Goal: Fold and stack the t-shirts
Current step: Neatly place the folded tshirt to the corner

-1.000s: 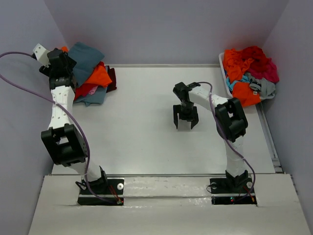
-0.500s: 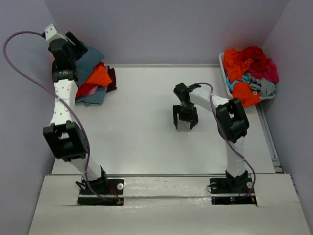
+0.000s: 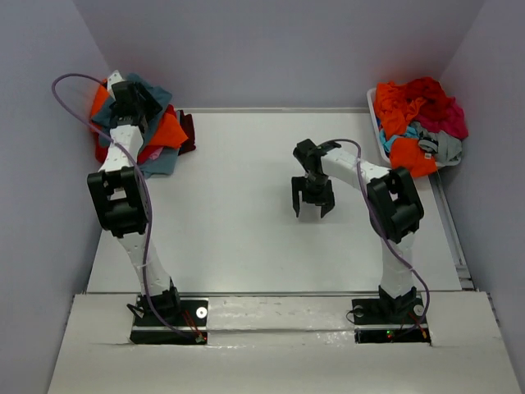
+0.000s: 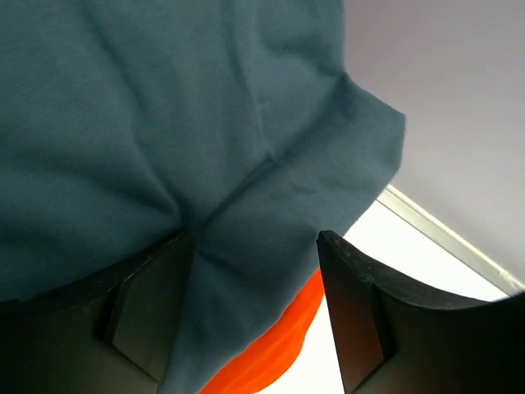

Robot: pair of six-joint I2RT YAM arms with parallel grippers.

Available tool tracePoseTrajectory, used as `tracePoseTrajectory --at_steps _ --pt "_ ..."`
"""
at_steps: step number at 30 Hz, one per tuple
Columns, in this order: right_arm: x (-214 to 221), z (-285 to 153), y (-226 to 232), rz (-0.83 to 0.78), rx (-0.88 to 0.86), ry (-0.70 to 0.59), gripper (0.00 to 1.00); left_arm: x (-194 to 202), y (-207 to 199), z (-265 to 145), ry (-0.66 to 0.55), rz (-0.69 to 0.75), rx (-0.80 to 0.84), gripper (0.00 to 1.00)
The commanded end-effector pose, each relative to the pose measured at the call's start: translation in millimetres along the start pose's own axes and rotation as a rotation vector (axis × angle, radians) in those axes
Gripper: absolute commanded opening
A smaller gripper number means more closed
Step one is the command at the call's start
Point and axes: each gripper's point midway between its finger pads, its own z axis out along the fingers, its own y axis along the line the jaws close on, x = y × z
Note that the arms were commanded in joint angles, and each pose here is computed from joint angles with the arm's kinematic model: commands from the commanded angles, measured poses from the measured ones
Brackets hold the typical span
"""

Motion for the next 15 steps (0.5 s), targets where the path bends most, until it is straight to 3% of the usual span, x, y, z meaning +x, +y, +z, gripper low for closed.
tracePoseTrajectory --at_steps 1,6,13,15 --pt "0 -10 7 -0.013 -0.039 -0.043 0.83 -24 39 -37 -0.071 -0.023 -0.217 0.76" --pt "-6 -16 10 -0.023 -0.056 -0.075 0.83 -17 49 -37 -0.038 -0.020 -0.214 0.77" --pt "-51 -93 22 -0.058 -0.085 -0.313 0.86 -49 -16 -82 -0.079 0.026 -0.005 0.79" --pt "-53 -103 22 -0.063 -0.085 -0.327 0.87 -58 -38 -96 -0.092 0.055 0.038 0.79"
